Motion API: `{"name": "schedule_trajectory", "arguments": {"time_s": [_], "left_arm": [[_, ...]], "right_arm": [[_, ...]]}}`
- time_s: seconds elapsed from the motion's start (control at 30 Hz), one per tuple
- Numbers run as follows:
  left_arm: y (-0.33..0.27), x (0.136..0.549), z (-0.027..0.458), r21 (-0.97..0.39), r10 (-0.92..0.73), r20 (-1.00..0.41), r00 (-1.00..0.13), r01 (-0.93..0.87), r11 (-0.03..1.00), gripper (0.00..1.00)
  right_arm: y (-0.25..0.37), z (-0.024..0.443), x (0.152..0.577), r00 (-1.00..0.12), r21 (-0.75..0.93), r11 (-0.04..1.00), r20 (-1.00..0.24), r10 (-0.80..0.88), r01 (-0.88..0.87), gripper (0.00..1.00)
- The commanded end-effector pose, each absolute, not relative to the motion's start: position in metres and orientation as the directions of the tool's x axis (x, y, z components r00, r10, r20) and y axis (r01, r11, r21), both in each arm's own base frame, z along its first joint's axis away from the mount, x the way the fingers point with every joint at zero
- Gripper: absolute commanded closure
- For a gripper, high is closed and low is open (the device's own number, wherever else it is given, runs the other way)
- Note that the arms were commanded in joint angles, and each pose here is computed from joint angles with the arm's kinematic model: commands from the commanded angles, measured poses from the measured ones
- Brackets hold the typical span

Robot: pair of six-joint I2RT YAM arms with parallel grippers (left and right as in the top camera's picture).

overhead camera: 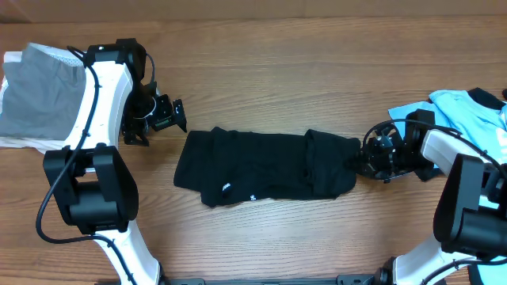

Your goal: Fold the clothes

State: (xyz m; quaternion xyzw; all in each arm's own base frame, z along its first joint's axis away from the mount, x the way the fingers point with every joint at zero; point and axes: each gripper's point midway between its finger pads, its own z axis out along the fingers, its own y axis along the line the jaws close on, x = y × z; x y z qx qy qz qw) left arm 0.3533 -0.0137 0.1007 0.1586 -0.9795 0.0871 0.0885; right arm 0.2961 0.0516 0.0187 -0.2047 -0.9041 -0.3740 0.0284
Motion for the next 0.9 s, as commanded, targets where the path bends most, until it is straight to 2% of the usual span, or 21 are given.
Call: {"name": "schedule_trajectory", "arguments": {"time_s": [0.0, 0.13, 0.33, 0.53, 0.67, 0.87], "left_arm": [[-0.017, 0.358, 0.107, -0.163, -0.273, 0.181, -0.945, -0.303, 0.939, 0.00], [-0.017, 0.358, 0.107, -0.163, -0.273, 0.180, -0.945, -0.302, 0.939, 0.00], [-0.017, 0.359, 0.107, -0.164, -0.273, 0.176, -0.946, -0.302, 0.939, 0.00], [-0.017, 0.360, 0.107, -0.166, -0.273, 0.172, -0.946, -0.301, 0.939, 0.00], [-0.017, 0.360, 0.107, -0.166, -0.274, 0.172, -0.946, -0.302, 0.939, 0.00], [-0.018, 0.363, 0.107, -0.174, -0.287, 0.165, -0.944, -0.315, 0.933, 0.00]], "right_arm": [[0.051, 0.017, 0.297, -0.909, 0.667, 0.627, 0.212, 0.358, 0.402, 0.96], [0.036, 0.017, 0.298, -0.887, 0.634, 0.631, 0.224, 0.403, 0.447, 0.96], [-0.003, 0.027, 0.292, -0.851, 0.471, 0.713, 0.212, 0.480, 0.519, 0.96], [-0.026, 0.070, 0.298, -0.834, 0.328, 0.777, 0.070, 0.547, 0.537, 0.96], [-0.015, 0.086, 0.293, -0.850, 0.259, 0.819, 0.016, 0.526, 0.511, 0.96], [0.034, 0.079, 0.290, -0.911, 0.137, 0.905, -0.029, 0.411, 0.404, 0.96]]}}
